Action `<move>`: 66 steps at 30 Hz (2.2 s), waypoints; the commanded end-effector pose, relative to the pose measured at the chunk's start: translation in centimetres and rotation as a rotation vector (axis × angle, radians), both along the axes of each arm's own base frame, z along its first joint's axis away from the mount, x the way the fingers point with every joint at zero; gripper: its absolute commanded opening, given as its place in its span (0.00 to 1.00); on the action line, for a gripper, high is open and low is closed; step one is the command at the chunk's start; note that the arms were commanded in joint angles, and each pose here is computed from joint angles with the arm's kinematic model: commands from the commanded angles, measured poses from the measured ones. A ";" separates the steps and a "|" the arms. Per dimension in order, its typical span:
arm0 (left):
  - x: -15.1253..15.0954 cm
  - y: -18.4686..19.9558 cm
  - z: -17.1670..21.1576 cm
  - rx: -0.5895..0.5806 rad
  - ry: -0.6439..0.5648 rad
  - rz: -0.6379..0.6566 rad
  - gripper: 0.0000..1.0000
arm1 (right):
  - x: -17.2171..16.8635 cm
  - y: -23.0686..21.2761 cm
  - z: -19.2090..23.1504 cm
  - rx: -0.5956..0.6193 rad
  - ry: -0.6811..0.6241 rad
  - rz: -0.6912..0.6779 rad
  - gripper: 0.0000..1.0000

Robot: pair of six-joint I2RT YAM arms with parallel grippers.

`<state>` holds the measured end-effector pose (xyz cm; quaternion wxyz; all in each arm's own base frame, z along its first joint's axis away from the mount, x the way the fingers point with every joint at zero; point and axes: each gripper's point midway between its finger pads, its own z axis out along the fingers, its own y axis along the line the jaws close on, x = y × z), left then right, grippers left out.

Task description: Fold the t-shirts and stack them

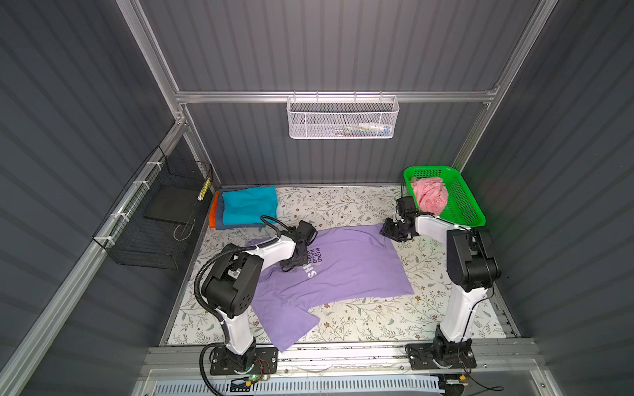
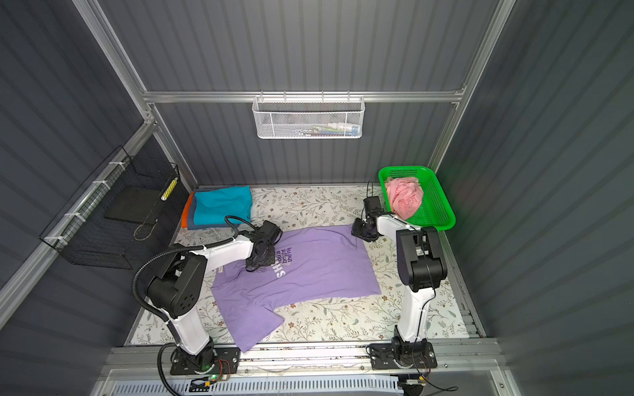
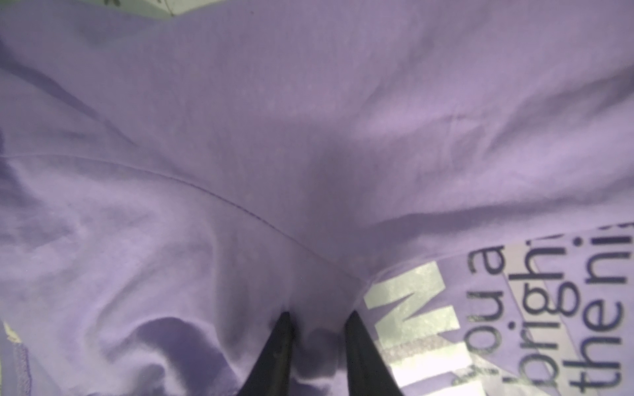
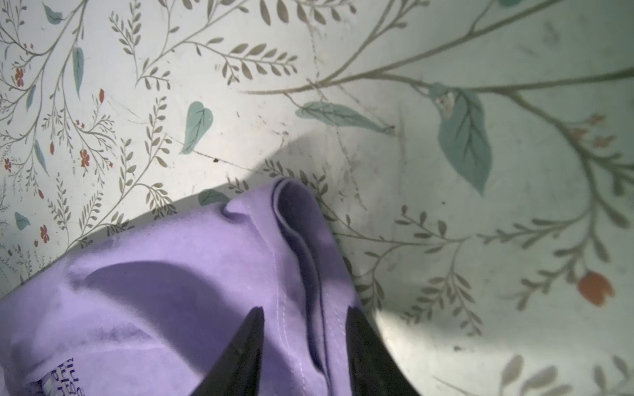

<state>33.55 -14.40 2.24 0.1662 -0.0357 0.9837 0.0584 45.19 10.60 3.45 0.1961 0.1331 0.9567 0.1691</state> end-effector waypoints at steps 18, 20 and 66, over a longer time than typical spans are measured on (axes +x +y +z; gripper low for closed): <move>-2.6 1.4 -3.0 0.063 0.150 -0.013 0.30 | 2.0 1.1 -1.3 0.039 0.025 0.007 0.34; -2.6 1.4 -3.0 0.062 0.148 -0.012 0.30 | 2.2 1.3 -1.2 0.054 0.022 0.008 0.24; -1.8 -0.2 13.0 -0.020 -0.146 -0.040 0.37 | 1.1 -2.0 12.5 -0.090 -0.246 -0.086 0.43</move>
